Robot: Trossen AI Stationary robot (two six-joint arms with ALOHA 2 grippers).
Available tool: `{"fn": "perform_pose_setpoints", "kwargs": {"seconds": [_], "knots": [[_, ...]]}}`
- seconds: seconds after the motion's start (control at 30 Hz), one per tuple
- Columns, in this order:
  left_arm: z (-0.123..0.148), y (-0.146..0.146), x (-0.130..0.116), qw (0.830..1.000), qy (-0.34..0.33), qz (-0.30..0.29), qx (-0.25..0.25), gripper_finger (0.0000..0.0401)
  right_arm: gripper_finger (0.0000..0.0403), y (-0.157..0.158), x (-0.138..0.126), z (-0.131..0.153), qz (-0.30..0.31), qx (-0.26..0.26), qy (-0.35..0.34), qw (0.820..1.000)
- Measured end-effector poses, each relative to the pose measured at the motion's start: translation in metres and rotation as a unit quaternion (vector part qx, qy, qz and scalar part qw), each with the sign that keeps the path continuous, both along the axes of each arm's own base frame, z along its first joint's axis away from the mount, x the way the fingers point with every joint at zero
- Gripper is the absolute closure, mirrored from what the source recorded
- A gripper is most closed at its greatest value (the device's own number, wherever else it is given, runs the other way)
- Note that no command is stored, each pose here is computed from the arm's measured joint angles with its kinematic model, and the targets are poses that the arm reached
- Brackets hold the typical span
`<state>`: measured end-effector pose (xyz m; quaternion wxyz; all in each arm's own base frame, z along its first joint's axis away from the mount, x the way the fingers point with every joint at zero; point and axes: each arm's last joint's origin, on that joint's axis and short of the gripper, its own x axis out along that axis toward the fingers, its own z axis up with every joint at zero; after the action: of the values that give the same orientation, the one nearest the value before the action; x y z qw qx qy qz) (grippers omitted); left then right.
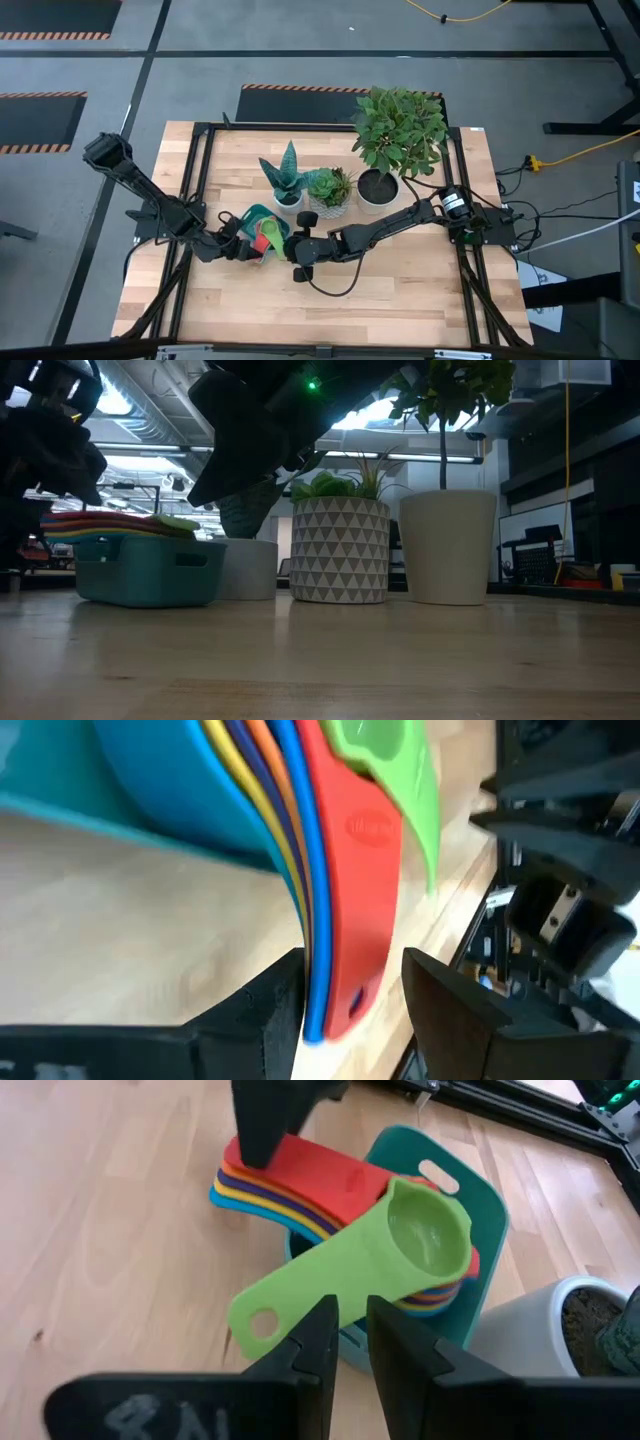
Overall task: Nest measuring cups in basket
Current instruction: Put the stacked measuring cups into the blue bin
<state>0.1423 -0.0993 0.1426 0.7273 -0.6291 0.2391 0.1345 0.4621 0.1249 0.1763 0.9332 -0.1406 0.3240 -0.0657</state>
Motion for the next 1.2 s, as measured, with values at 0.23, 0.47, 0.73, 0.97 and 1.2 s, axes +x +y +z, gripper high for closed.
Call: {"fn": "perform_pose_setpoints", "kwargs": {"seconds": [0.23,0.47,0.73,0.97,1.2], "knots": [[0.005,0.0,-0.002,0.999,0.001,-0.03,-0.027,0.0241,0.0341,-0.003,-0.001,-0.002,-0.003,-0.004,0.013,1.0],[0.008,0.002,-0.007,0.999,0.008,-0.041,-0.033,0.0241,0.0341,-0.004,-0.001,-0.002,0.003,-0.014,0.016,1.0],[0.006,0.003,-0.012,0.996,0.042,-0.066,-0.048,0.0241,0.0341,-0.005,-0.002,-0.003,0.002,-0.017,0.024,1.0],[0.006,0.003,-0.012,0.996,0.044,-0.066,-0.046,0.0241,0.0341,-0.008,-0.005,-0.007,-0.01,-0.012,0.049,0.999],[0.006,0.005,-0.011,0.998,0.037,-0.044,-0.034,0.0241,0.0341,-0.007,-0.006,-0.008,-0.031,0.038,0.05,0.998]]}}
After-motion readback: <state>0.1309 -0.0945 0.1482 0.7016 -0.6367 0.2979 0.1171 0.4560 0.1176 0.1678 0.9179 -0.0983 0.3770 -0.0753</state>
